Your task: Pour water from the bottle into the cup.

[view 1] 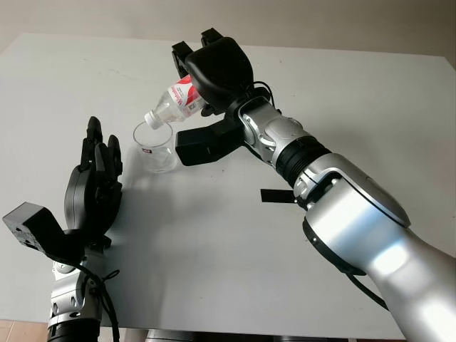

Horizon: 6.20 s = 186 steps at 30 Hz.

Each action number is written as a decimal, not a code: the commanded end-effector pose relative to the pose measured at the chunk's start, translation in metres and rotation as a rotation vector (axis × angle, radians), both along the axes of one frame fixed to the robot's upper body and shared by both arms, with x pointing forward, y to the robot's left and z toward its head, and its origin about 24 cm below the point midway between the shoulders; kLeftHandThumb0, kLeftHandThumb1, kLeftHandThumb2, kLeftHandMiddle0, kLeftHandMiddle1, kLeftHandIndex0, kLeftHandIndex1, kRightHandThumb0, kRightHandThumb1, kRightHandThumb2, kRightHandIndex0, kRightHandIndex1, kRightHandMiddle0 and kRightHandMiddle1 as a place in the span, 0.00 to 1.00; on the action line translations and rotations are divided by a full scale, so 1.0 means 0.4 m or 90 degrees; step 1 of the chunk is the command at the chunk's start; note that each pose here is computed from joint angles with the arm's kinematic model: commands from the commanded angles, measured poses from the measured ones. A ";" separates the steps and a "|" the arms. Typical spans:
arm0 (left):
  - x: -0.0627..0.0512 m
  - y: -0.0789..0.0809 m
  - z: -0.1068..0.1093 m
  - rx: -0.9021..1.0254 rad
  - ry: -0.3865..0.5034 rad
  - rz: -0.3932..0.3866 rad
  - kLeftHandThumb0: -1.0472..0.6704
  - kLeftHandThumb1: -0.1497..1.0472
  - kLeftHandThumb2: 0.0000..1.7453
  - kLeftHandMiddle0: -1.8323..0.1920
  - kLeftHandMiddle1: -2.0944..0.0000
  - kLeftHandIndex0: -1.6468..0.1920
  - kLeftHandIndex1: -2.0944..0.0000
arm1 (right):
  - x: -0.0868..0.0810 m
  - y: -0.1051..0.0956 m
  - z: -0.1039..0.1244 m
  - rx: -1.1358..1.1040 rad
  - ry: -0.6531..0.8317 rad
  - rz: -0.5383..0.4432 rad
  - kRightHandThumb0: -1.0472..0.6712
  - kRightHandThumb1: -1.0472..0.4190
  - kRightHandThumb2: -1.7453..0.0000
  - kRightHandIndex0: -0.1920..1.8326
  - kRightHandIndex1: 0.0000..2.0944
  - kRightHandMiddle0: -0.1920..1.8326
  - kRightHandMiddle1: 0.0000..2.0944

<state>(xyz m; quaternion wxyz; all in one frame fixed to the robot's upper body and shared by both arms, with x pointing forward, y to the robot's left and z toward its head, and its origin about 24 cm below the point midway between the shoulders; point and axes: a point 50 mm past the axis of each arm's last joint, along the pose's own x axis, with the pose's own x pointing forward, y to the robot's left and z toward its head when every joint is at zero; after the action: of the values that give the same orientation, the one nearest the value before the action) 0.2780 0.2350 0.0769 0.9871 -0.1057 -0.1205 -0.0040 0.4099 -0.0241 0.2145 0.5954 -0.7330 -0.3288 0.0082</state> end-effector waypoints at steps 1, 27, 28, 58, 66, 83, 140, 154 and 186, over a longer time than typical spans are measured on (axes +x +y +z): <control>0.000 0.003 -0.008 0.000 0.010 0.002 0.14 1.00 0.33 0.99 0.97 1.00 0.99 | 0.002 -0.005 0.027 -0.010 -0.028 0.003 0.37 0.04 0.97 0.55 1.00 0.22 0.82; -0.003 0.015 -0.016 0.003 0.011 0.004 0.14 1.00 0.33 0.99 0.97 1.00 0.99 | 0.016 -0.040 0.010 0.461 0.210 0.014 0.51 0.12 0.70 0.67 1.00 0.55 1.00; -0.003 0.016 -0.017 0.004 0.012 0.003 0.14 1.00 0.33 0.99 0.97 1.00 0.99 | 0.018 -0.044 0.006 0.493 0.229 0.009 0.50 0.14 0.68 0.69 1.00 0.59 1.00; 0.001 0.011 -0.021 0.001 0.022 -0.012 0.13 1.00 0.34 1.00 0.98 1.00 1.00 | 0.001 -0.267 -0.136 1.016 0.613 0.144 0.44 0.00 0.87 0.78 1.00 0.45 1.00; -0.005 0.012 -0.026 -0.006 0.020 -0.020 0.14 1.00 0.34 1.00 0.99 1.00 1.00 | -0.110 -0.373 -0.175 0.918 0.561 0.131 0.36 0.00 0.84 0.70 1.00 0.44 1.00; -0.007 0.019 -0.024 -0.003 0.026 -0.020 0.13 1.00 0.35 1.00 1.00 1.00 1.00 | -0.276 -0.349 -0.261 1.094 0.675 0.132 0.33 0.00 0.77 0.71 1.00 0.52 1.00; -0.015 0.048 -0.008 0.001 0.023 -0.013 0.13 1.00 0.33 1.00 0.98 1.00 1.00 | -0.299 -0.321 -0.394 1.081 0.640 0.021 0.25 0.00 0.90 0.00 1.00 0.00 0.96; -0.012 0.052 -0.004 0.004 0.021 -0.017 0.13 1.00 0.33 1.00 0.98 1.00 1.00 | -0.319 -0.338 -0.421 1.115 0.621 0.003 0.22 0.00 0.96 0.00 0.74 0.00 0.77; -0.010 0.047 -0.008 0.001 0.019 -0.019 0.14 1.00 0.33 1.00 0.99 1.00 1.00 | -0.319 -0.415 -0.411 0.902 0.351 -0.013 0.02 0.04 0.97 0.00 0.00 0.00 0.00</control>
<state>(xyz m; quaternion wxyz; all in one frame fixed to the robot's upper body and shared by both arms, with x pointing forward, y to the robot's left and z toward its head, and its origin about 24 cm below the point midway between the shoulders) 0.2743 0.2531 0.0725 0.9891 -0.1083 -0.0982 -0.0198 0.2815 -0.1872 0.0503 0.9835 -0.1607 -0.0817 -0.0135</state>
